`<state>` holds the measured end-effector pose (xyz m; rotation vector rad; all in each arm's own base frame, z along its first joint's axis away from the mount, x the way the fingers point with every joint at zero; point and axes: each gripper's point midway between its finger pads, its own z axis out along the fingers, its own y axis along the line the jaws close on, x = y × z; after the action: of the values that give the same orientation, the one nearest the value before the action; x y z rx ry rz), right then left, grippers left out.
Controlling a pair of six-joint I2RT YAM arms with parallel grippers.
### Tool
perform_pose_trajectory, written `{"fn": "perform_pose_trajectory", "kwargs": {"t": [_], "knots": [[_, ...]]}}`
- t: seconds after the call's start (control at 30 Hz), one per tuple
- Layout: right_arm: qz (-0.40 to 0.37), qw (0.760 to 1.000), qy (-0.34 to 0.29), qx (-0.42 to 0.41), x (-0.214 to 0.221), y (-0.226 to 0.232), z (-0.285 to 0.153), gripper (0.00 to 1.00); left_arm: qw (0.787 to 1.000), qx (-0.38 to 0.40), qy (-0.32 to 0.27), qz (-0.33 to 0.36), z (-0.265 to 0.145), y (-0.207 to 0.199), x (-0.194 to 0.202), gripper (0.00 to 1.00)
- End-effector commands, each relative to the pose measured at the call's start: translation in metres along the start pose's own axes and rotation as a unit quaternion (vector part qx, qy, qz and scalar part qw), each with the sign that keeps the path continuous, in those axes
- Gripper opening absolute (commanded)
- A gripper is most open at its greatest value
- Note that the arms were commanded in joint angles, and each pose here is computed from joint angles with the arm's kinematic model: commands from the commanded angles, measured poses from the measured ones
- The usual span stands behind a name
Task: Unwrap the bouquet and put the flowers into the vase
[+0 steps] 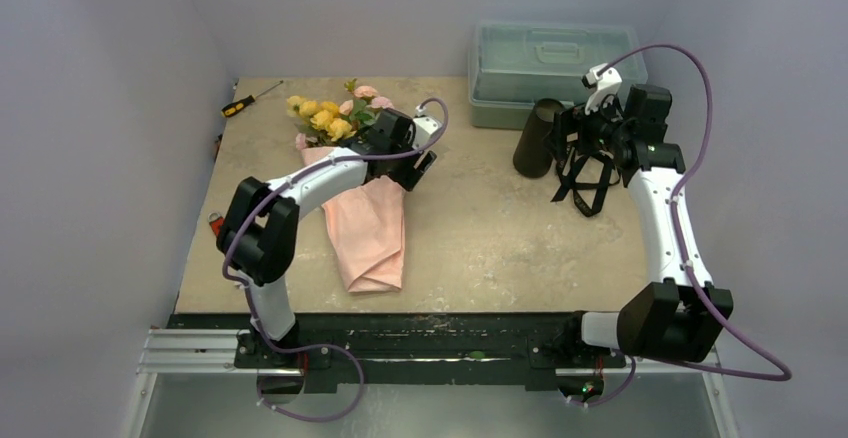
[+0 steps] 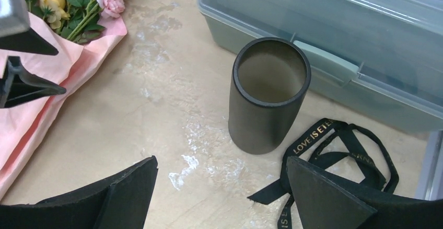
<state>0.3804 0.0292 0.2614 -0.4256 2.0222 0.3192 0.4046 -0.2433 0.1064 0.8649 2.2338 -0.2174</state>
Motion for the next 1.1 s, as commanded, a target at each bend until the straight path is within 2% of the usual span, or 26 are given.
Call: {"fn": "perform_pose_trajectory", "kwargs": {"t": [0.0, 0.1, 0.23, 0.5, 0.63, 0.67, 0.73, 0.8, 1.07], "knots": [[-0.031, 0.999, -0.018, -0.005, -0.015, 0.002, -0.003, 0.98, 0.996, -0.079, -0.023, -0.02, 0.0, 0.017, -0.025, 0.65], [-0.04, 0.999, -0.023, -0.005, -0.022, 0.002, -0.003, 0.98, 0.994, -0.101, -0.003, -0.028, 0.006, 0.023, -0.015, 0.55], [-0.044, 0.999, -0.027, -0.001, -0.029, -0.001, -0.002, 0.98, 0.992, -0.116, 0.016, -0.037, 0.01, 0.028, -0.008, 0.47], [-0.05, 0.998, -0.034, -0.004, -0.039, -0.003, 0.0, 0.98, 0.99, -0.124, 0.054, -0.035, 0.021, 0.029, 0.012, 0.41], [-0.053, 0.998, -0.034, -0.008, -0.041, -0.003, 0.001, 0.98, 0.99, -0.126, 0.051, -0.041, 0.019, 0.029, 0.01, 0.37], [-0.055, 0.998, -0.034, -0.01, -0.041, -0.002, 0.001, 0.98, 0.99, -0.123, 0.047, -0.044, 0.018, 0.028, 0.009, 0.38], [-0.056, 0.998, -0.035, -0.013, -0.041, -0.001, 0.001, 0.98, 0.993, -0.107, 0.031, -0.048, 0.016, 0.022, 0.001, 0.51], [-0.057, 0.998, -0.034, -0.015, -0.041, -0.001, 0.001, 0.98, 0.994, -0.098, 0.02, -0.051, 0.016, 0.02, -0.006, 0.58], [-0.06, 0.998, -0.028, -0.023, -0.036, 0.002, 0.001, 0.98, 0.99, -0.127, 0.02, -0.051, 0.023, 0.031, -0.01, 0.54]]}}
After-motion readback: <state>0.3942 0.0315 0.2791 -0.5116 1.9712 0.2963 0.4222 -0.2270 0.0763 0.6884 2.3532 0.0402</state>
